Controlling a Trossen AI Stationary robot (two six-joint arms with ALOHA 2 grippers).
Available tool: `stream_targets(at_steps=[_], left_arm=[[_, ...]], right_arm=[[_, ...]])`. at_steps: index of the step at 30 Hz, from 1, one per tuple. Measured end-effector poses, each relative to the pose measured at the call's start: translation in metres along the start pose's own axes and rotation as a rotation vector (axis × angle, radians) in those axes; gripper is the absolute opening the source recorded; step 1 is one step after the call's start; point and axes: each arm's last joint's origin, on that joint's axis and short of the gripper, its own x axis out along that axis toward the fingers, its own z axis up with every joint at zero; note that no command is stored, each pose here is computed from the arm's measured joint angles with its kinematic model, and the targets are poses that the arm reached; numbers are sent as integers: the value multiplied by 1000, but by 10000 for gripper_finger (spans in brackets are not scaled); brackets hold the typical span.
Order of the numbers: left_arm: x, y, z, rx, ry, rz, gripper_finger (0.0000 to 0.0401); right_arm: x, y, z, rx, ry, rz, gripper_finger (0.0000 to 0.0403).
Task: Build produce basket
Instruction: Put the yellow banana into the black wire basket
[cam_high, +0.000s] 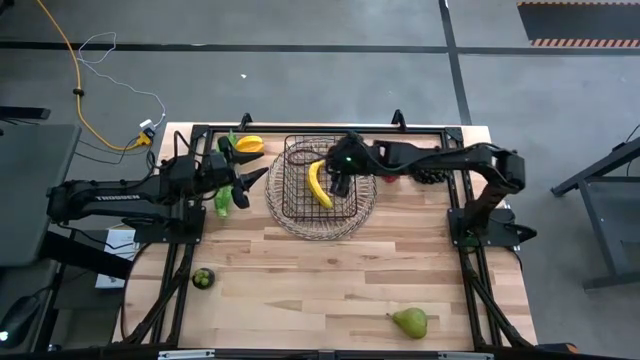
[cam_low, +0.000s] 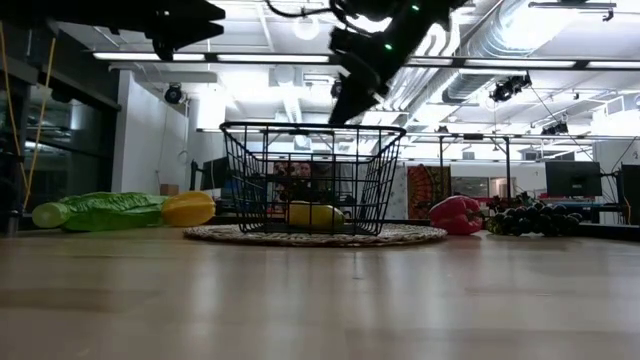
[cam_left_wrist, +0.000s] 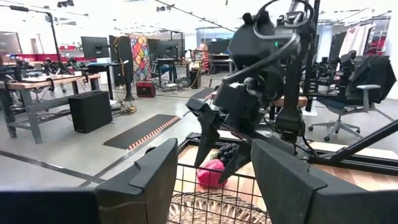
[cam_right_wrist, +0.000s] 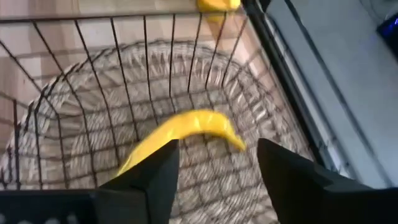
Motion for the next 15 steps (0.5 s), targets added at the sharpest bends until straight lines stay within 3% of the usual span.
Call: stream_targets(at_steps=[3, 8, 15], left_arm=[[0, 0, 1, -2, -8, 9, 195], [0, 0, 1, -2, -7, 11, 195], [0, 0, 1, -3, -5, 11, 195]], right_arm=[[11, -4, 15, -51, 110, 9, 142], [46, -13, 31, -171, 284, 84, 17], [91, -19, 27, -307, 422, 211, 21]])
